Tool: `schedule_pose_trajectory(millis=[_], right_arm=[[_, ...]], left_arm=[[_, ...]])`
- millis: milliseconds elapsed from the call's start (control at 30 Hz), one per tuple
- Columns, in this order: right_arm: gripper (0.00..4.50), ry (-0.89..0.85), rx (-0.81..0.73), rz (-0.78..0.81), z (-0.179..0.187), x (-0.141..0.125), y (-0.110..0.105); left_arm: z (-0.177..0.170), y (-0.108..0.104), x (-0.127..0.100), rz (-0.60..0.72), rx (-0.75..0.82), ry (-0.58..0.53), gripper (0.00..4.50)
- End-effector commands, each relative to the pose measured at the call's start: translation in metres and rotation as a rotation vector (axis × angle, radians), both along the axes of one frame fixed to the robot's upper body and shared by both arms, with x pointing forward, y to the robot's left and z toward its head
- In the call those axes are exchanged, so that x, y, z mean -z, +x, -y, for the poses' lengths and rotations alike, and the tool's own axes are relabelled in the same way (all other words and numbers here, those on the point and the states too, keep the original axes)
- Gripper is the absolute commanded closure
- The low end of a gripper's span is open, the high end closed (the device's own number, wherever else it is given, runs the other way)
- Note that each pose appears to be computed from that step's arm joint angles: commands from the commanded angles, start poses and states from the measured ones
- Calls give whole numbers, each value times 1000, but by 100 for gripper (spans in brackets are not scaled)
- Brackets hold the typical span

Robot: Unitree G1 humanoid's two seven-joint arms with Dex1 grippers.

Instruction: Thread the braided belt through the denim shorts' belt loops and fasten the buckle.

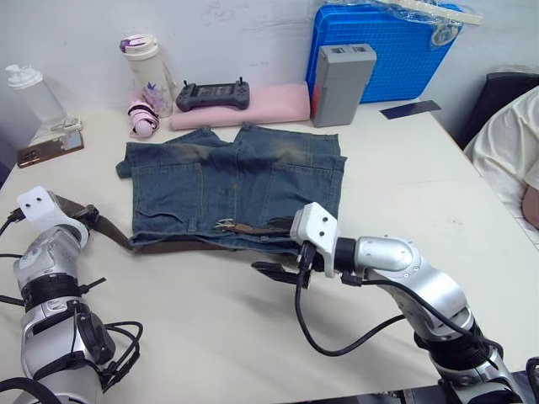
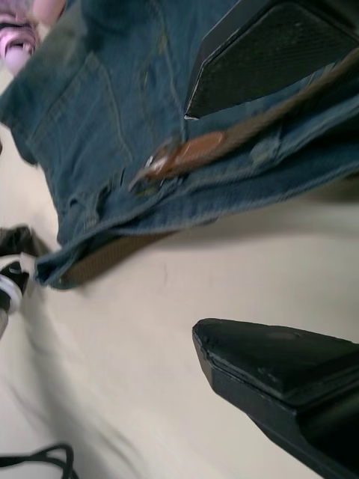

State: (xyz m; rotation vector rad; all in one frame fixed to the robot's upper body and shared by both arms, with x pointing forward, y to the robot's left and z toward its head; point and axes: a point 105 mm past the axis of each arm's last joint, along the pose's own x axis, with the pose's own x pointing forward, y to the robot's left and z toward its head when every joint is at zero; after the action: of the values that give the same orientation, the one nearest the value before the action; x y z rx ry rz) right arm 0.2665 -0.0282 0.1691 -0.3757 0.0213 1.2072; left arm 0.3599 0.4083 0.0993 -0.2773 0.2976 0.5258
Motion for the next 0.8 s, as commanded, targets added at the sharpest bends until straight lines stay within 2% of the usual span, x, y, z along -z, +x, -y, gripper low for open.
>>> schedule_pose_trajectory(millis=[33, 167, 200, 233, 333, 400, 467, 533, 567, 667, 733, 800], right_arm=[[0, 19, -5, 50, 0, -14, -3], [0, 21, 24, 60, 6, -19, 3], [0, 20, 38, 67, 8, -21, 6], [0, 17, 49, 71, 11, -22, 9], [0, -10, 87, 91, 23, -25, 16], [0, -21, 105, 89, 29, -24, 19], [0, -42, 136, 98, 37, -23, 22], [0, -32, 148, 97, 40, -27, 23], [0, -24, 154, 95, 41, -29, 23], [0, -16, 173, 114, 46, -38, 28], [0, -5, 186, 116, 50, -41, 32], [0, -64, 222, 152, 57, -34, 38]], left_arm=[[13, -6, 39, -104, 40, -45, 197], [25, 3, 34, -67, 87, -45, 366], [30, 8, 28, -35, 122, -29, 391], [35, 12, 23, -12, 146, -16, 391], [55, 29, -5, 192, 251, -59, 391], [64, 32, -20, 290, 317, -33, 391], [79, 31, -46, 429, 425, 6, 391], [92, 26, -69, 551, 505, 32, 391], [101, 20, -88, 653, 552, 39, 391], [134, -1, -131, 839, 731, 111, 391], [156, -12, -144, 882, 847, 133, 391], [181, -21, -145, 857, 989, 169, 391]])
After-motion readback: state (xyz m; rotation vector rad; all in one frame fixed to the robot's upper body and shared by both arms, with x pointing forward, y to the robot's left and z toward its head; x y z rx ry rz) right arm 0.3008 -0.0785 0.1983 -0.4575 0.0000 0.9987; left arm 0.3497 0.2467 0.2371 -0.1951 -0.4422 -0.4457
